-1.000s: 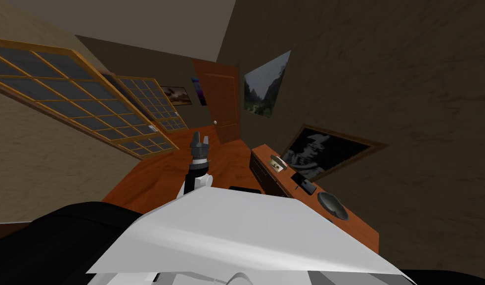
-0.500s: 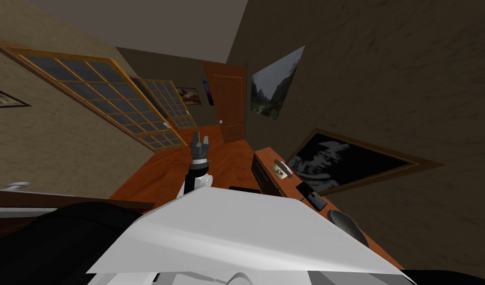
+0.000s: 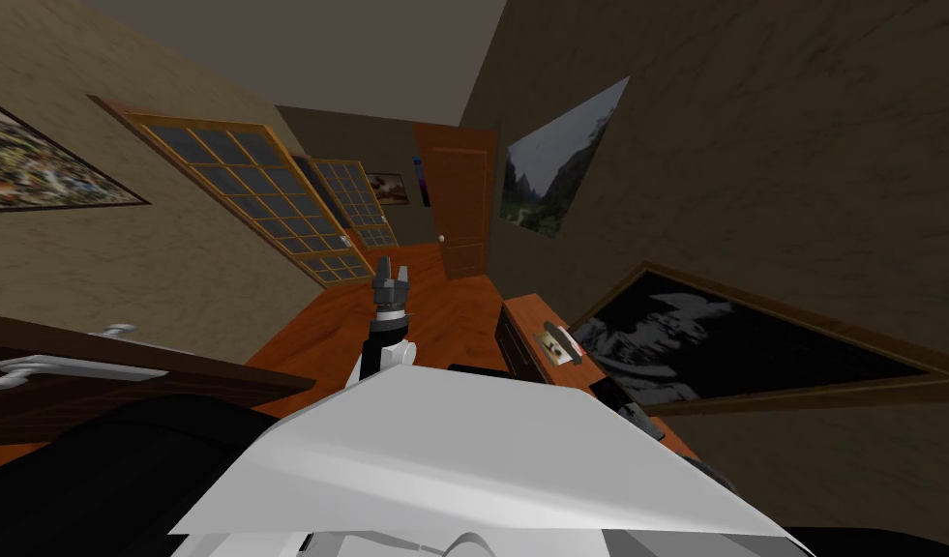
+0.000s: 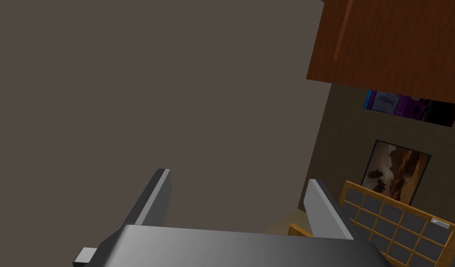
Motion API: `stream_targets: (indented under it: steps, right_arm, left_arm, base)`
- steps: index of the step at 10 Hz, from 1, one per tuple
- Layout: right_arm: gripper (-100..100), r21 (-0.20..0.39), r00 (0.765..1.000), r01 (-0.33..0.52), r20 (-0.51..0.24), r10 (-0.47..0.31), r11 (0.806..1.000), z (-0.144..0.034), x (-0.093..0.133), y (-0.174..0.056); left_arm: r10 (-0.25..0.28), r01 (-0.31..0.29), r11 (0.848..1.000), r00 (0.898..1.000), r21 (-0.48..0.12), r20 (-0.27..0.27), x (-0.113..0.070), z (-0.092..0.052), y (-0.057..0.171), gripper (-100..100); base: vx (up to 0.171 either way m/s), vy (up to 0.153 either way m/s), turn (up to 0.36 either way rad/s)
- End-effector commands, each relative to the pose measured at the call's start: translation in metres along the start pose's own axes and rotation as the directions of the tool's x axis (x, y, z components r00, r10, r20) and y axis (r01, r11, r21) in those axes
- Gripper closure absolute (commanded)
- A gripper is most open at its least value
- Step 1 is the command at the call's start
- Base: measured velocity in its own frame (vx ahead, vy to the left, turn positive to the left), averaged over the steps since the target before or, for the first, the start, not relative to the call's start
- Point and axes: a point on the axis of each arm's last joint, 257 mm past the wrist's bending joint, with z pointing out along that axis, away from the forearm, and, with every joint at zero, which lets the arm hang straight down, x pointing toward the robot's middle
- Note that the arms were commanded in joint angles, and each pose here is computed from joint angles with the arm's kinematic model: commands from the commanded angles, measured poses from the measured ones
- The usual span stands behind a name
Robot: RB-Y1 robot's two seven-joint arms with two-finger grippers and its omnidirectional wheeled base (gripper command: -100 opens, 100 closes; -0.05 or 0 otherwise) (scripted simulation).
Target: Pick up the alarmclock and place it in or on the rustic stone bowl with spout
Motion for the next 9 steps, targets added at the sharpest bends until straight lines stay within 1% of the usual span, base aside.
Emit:
stream_targets:
  steps: [1,2,3,4,5,7,8,9]
  right_arm:
    - [-100,0.004,1.0,0.004,-0.012,-0.004,1.0,-0.003,0.008,-0.006]
    - [-100,0.0,1.0,0.017,-0.027,-0.017,1.0,-0.004,0.012,-0.008]
    - [-100,0.003,1.0,0.01,-0.019,-0.01,1.0,-0.003,0.01,-0.007]
    - [0,0.002,1.0,0.012,-0.02,-0.012,1.0,-0.003,0.01,-0.007]
    - [-100,0.002,1.0,0.006,-0.018,-0.006,1.0,0.006,0.008,0.003]
    - [-100,0.002,1.0,-0.001,-0.015,0.001,1.0,0.017,0.005,0.017]
    - [-100,-0.001,1.0,0.004,-0.015,-0.004,1.0,0.013,0.005,0.012]
    - [100,0.001,1.0,0.002,-0.015,-0.002,1.0,0.013,0.005,0.012]
  left_arm:
    - [0.0,0.0,1.0,1.0,0.0,0.0,0.0,0.0,0.0,0]
    - [0.0,0.0,1.0,1.0,0.0,0.0,0.0,0.0,0.0,0]
    - [0.0,0.0,1.0,1.0,0.0,0.0,0.0,0.0,0.0,0]
    - [0.0,0.0,1.0,1.0,0.0,0.0,0.0,0.0,0.0,0]
    - [0.0,0.0,1.0,1.0,0.0,0.0,0.0,0.0,0.0,0]
    - [0.0,0.0,1.0,1.0,0.0,0.0,0.0,0.0,0.0,0]
    - [0.0,0.0,1.0,1.0,0.0,0.0,0.0,0.0,0.0,0]
    - [0.0,0.0,1.0,1.0,0.0,0.0,0.0,0.0,0.0,0]
  base:
    - [0.074,-0.051,0.035]
    - [0.082,-0.029,0.153]
    - [0.044,-0.017,0.052]
    - [0.008,-0.004,-0.007]
    - [-0.013,-0.039,0.042]
    - [-0.028,-0.067,0.045]
    - [-0.016,-0.033,0.01]
    - [-0.003,-0.006,-0.002]
